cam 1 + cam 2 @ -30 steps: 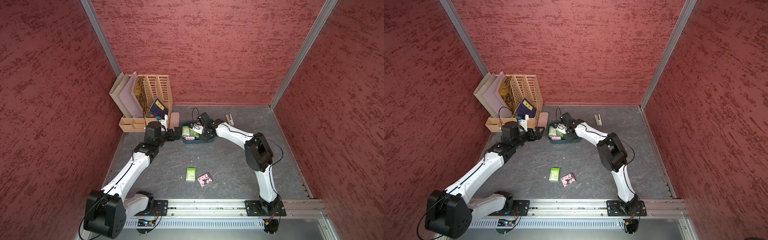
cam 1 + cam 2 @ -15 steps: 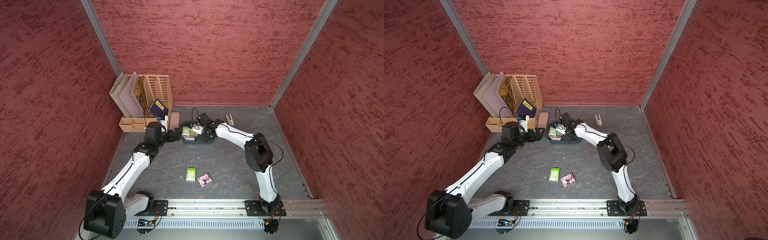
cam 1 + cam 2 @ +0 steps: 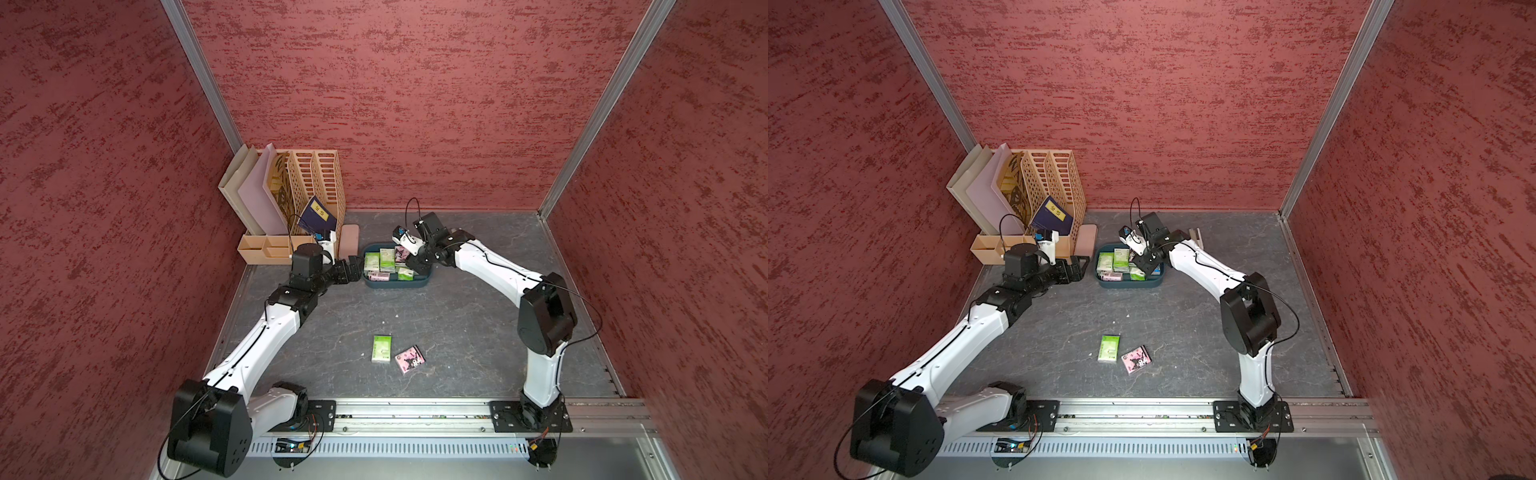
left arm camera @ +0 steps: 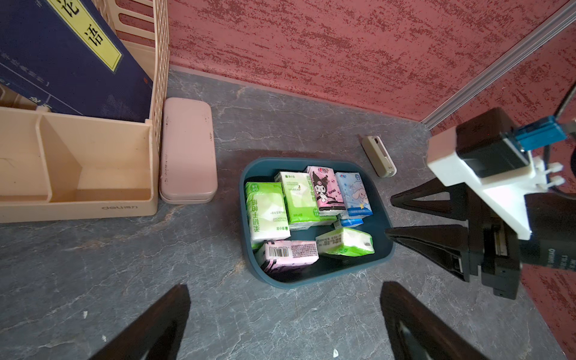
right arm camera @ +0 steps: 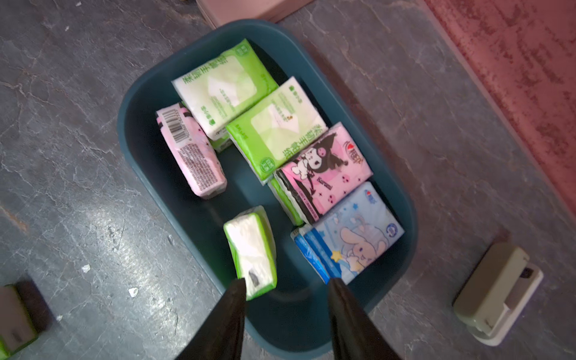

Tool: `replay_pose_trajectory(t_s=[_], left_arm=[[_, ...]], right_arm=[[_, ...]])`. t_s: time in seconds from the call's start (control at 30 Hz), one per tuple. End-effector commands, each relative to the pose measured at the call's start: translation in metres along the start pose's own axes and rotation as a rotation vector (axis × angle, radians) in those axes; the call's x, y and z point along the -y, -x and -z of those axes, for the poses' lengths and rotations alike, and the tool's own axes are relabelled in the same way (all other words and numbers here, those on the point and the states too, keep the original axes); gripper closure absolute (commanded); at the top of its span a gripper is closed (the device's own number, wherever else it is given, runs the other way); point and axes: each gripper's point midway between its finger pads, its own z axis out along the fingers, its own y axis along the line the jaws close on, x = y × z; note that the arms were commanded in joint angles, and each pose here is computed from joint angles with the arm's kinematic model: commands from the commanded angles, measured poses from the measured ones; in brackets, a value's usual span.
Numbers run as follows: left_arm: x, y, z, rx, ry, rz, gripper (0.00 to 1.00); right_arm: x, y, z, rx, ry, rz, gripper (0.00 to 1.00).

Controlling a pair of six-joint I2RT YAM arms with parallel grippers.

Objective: Put the pocket tissues into the storage box
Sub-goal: Place the pocket tissues in the storage box.

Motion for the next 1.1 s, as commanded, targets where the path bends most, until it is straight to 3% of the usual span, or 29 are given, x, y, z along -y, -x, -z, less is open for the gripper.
replay_pose_trajectory(t_s=[0.0,0.47,0.57,0.63,0.73,1.07], left_arm=[[0.0,0.012,0.001,0.027,0.004,-0.021,0.0],[0.0,0.012,0.001,0.025,0.006,-0.021,0.0],[-0.001,0.012,0.001,0.022,0.01,-0.021,0.0],[-0.001,0.012,0.001,0.023,0.011,-0.023,0.0],[-0.001,0.011,0.001,0.021,0.011,-0.024,0.0],[0.0,0.014,-0.004,0.024,0.003,-0.026,0.0]], right_arm=[[-0.016,-0.009,-0.001,-0.018,0.079,-0.021,0.55],[-0.024,-0.026,-0.038,-0.098,0.144,-0.019,0.6],[-0.021,-0.027,-0.045,-0.111,0.136,-0.019,0.67],[-0.021,-0.026,-0.047,-0.115,0.135,-0.02,0.84],[-0.02,-0.026,-0.044,-0.117,0.129,-0.016,0.99],[0.01,-0.033,-0.006,-0.209,-0.037,0.093,1.0]])
